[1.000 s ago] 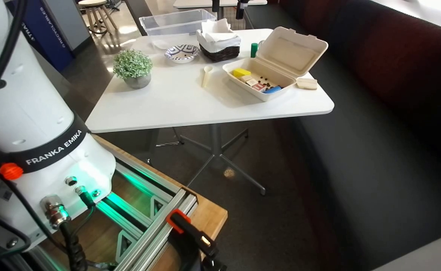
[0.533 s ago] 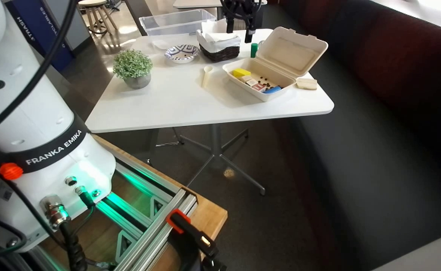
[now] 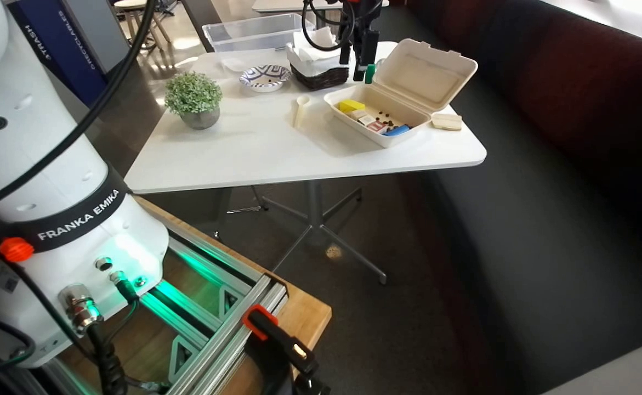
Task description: Remove the yellow block from the lunch pack
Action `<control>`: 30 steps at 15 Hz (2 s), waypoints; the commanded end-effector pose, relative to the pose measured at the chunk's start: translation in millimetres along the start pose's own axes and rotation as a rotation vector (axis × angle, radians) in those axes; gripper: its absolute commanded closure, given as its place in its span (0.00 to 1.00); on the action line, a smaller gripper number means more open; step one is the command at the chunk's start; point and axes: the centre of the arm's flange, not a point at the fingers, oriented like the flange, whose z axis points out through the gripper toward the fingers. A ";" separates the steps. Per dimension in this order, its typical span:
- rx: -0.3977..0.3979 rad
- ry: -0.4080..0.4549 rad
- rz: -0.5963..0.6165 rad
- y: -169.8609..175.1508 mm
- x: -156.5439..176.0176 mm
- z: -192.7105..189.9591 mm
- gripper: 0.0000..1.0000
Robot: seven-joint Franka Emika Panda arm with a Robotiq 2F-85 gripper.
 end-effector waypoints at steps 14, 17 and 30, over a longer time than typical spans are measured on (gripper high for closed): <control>0.077 -0.111 0.479 10.2 -2.8 16.4 0.00; 0.119 -0.144 0.605 3.0 0.3 26.4 0.00; 0.123 -0.082 0.847 -4.0 28.2 72.5 0.00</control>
